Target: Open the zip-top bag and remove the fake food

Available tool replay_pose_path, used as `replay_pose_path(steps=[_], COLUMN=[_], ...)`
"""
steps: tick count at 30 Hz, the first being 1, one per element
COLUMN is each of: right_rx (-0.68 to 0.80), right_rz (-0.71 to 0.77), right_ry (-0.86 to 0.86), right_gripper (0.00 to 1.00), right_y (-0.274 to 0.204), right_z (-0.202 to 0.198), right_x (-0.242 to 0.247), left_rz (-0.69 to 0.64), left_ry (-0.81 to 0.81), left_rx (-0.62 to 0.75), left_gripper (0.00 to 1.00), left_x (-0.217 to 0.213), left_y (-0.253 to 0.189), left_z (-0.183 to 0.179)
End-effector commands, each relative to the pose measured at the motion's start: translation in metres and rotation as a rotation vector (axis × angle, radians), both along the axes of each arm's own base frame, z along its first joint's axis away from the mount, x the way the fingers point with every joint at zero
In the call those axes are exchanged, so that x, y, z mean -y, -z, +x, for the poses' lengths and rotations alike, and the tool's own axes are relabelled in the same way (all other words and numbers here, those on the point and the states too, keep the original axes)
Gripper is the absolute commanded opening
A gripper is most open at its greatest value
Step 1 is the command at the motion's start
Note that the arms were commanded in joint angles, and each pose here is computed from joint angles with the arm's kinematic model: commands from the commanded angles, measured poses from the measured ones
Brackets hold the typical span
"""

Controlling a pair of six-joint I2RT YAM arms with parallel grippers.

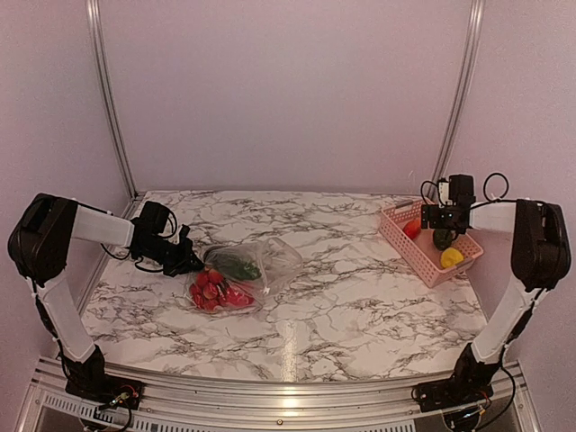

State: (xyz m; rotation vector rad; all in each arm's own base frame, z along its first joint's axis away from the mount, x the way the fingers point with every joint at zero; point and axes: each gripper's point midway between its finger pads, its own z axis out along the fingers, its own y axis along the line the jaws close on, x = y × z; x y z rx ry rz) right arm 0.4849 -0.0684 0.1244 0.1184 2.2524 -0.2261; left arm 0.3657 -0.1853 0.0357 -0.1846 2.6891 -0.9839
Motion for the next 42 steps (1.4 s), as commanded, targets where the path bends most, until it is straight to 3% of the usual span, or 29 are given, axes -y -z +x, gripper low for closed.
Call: replay_pose_path(steps=[1,7,11,15,20,27,35,42], right_rx=[0.189,0.258,0.283,0.268,0.186,0.073,-0.034,-0.023], right_rz=[0.174,0.300,0.338,0.383,0.402,0.363,0.323,0.343], right_ry=[-0.280,-0.676,-0.905,-1.129,-1.291,-1.453,-1.547,-1.625], right_gripper=[0.98,0.79,0.73,0.56,0.38,0.29,0.32,0.63], right_y=[-0.079,-0.102,-0.114,-0.122,-0.096,-0.050,-0.002,-0.007], right_z=[0.012,-0.034,-0.082,-0.133,-0.173,-0.204,-0.211,-0.234], right_x=[-0.057,-0.192,-0.278,-0.359,-0.404,-0.444,-0.486,-0.511], left_rz=[0.035,0.012,0.002,-0.020,-0.027,-0.035,-0.037,-0.035], left_ry=[-0.004,-0.017,-0.022,-0.027,-0.029,-0.032,-0.032,-0.031], left_rx=[-0.053,-0.035,-0.013,0.004,0.005,0.010,0.007,0.012], left_gripper=[0.00,0.00,0.00,0.00,0.00,0.00,0.00,0.00], left_x=[-0.008,-0.007,-0.006,-0.004,-0.002,-0.001,-0.001,-0.001], left_y=[0.015,0.010,0.004,-0.003,-0.005,-0.008,-0.006,-0.009], left_z=[-0.013,-0.013,-0.010,-0.008,-0.005,-0.003,-0.005,-0.003])
